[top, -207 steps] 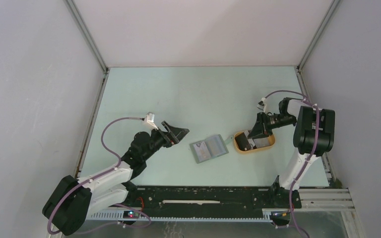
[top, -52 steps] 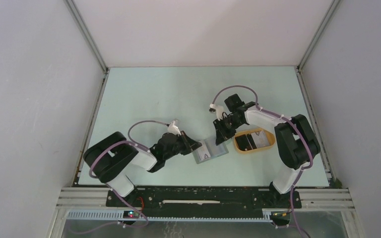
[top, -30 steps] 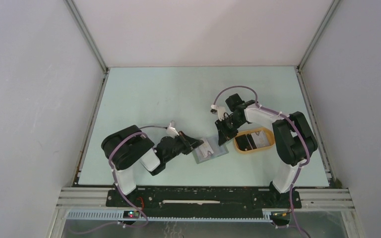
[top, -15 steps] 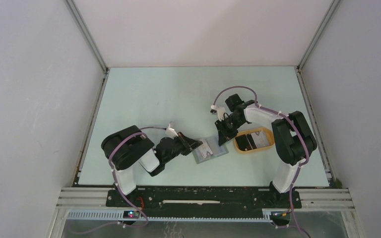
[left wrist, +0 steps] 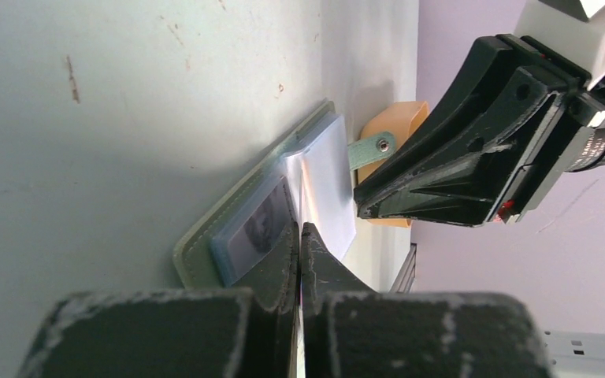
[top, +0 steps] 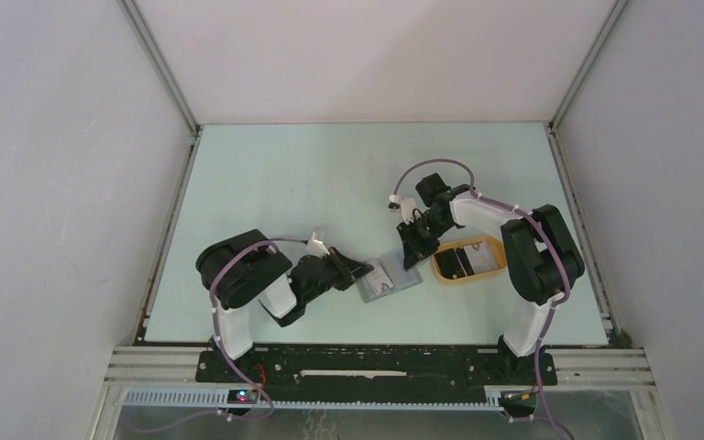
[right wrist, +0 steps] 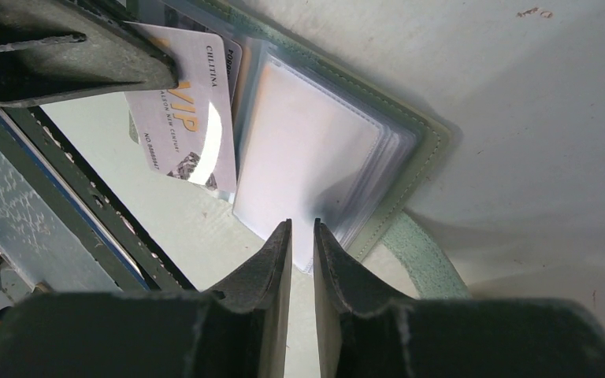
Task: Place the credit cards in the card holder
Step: Insert the credit card into the card holder.
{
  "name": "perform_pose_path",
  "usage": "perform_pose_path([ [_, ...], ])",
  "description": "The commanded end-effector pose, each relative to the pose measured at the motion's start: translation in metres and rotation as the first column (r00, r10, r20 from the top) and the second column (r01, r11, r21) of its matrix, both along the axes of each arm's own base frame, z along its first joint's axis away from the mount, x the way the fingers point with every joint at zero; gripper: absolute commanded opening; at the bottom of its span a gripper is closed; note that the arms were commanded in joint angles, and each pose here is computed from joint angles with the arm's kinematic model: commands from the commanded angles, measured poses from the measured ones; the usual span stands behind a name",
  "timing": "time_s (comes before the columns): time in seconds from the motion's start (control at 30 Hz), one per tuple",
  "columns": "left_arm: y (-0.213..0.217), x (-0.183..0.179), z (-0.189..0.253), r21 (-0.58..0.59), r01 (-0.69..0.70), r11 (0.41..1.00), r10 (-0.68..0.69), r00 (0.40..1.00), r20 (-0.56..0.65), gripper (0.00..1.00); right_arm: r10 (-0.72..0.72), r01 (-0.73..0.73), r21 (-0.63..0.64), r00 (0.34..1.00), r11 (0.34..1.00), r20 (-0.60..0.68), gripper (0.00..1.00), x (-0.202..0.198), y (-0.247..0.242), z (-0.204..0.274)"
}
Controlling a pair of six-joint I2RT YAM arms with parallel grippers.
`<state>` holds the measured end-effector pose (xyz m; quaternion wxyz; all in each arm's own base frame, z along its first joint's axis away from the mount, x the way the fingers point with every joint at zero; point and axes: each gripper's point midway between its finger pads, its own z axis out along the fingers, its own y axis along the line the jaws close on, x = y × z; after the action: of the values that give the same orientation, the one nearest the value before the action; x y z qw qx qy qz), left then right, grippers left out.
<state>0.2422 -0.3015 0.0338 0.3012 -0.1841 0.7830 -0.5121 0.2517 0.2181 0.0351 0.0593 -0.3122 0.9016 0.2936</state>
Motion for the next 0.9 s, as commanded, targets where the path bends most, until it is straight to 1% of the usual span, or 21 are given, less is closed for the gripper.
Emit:
perform_pose_path([
  [0.0,-0.007,0.011,0.012,-0.051,-0.021,0.998,0.023,0.999,0.03,0.0,0.019,-0.019,0.003,0.999,1.0,0.03,0.24,0.008,0.003,0.005],
  [0.2,-0.009,0.012,0.015,-0.083,-0.02,0.996,0.022,0.999,0.026,0.0,0.019,-0.019,-0.001,1.0,1.0,0.023,0.24,0.007,0.003,0.002],
  [0.5,-0.005,0.009,0.031,-0.107,-0.022,0.994,0.029,0.998,0.06,0.0,0.025,-0.025,-0.003,1.0,1.0,0.016,0.24,0.006,0.004,0.001],
  [0.87,-0.008,0.011,0.024,-0.111,-0.021,0.994,0.025,0.999,0.039,0.0,0.028,-0.028,-0.003,0.999,1.0,0.016,0.24,0.006,0.005,0.001],
])
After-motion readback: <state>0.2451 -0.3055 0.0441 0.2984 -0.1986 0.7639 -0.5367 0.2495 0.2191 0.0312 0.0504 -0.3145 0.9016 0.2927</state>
